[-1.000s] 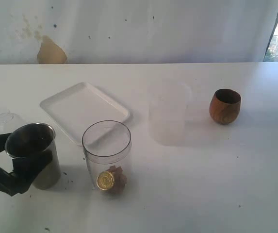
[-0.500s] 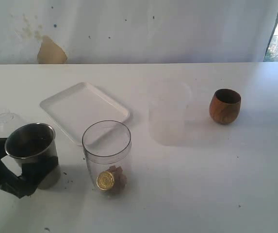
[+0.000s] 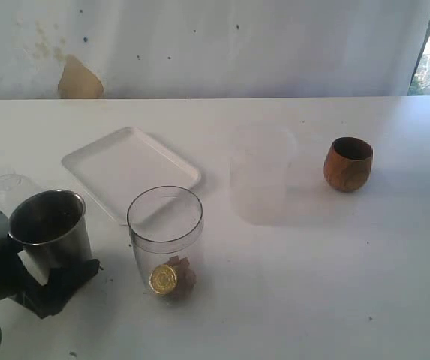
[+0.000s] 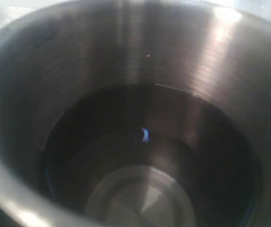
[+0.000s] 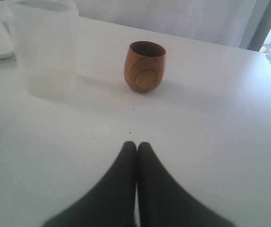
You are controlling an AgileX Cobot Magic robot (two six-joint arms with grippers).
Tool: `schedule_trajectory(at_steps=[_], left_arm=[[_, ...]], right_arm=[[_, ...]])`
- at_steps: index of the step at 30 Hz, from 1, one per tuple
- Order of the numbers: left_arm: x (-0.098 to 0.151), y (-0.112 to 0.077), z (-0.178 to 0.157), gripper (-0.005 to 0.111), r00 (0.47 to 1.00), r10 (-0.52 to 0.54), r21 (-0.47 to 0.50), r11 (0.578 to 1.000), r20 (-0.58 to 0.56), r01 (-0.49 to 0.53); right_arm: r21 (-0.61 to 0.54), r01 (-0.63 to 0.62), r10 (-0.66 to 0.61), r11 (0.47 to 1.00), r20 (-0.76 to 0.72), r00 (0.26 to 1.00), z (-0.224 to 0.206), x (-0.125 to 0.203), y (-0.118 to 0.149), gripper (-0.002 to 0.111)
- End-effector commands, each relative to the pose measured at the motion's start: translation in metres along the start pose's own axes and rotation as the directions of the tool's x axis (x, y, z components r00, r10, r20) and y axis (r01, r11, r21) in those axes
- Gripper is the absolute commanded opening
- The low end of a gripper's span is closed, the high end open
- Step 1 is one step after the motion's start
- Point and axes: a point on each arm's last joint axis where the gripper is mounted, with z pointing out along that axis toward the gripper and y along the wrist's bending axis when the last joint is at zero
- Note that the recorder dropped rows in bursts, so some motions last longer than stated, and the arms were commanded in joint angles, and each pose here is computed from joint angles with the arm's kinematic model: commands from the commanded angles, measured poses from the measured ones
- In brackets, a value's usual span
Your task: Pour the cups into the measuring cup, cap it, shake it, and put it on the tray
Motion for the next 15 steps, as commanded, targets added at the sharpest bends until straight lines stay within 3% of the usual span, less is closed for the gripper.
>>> schedule_trajectory(at_steps=[1, 15], left_arm=[[0.0023, 0.0007, 0.0025, 0.105, 1.0, 0.022, -0.002, 1.0, 0.002, -0.022], [-0.0058, 0.0051, 0.0107, 0.105, 0.996, 0.075, 0.052, 0.996, 0.039, -0.077]], right_arm=[[0.003, -0.004, 0.004, 1.0, 0.003, 1.0, 0.0005, 0.0015, 0.0, 0.0], [0.003, -0.006, 0.006, 1.0, 0.003, 1.0, 0.0005, 0.0015, 0.0, 0.0]])
